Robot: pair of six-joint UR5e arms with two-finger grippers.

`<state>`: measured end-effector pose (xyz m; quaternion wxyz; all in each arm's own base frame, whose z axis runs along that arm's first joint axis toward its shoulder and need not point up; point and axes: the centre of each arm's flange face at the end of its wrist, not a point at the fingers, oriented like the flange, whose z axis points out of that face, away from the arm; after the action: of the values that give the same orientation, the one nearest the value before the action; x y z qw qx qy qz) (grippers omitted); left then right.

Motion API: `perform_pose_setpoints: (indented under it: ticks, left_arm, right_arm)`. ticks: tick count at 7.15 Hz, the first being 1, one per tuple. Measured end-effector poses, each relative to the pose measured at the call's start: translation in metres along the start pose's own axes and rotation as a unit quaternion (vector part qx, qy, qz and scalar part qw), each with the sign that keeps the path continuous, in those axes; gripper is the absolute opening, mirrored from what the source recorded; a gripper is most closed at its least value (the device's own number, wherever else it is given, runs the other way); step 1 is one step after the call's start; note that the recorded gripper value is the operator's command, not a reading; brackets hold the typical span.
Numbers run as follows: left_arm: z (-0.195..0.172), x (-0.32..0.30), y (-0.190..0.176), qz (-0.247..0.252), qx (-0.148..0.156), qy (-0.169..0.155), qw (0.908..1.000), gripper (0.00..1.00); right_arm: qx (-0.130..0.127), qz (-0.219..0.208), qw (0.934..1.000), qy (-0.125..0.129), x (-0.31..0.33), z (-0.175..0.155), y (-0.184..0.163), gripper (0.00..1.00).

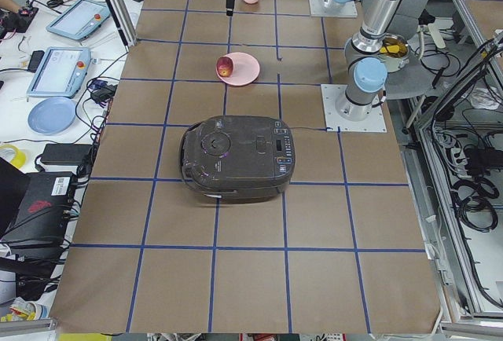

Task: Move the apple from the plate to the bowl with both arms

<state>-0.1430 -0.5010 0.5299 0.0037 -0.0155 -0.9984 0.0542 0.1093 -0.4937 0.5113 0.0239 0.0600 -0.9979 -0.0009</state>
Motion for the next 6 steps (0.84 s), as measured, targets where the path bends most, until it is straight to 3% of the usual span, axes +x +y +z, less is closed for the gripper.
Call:
perform_pose_setpoints:
  ticks: [6]
  left_arm:
    - [-0.0018,0.0001,0.001,0.0,0.002,0.001,1.0,1.0]
  right_arm:
    - [0.008,0.018,0.9998,-0.008,-0.0015,-0.0024,-0.001,1.0]
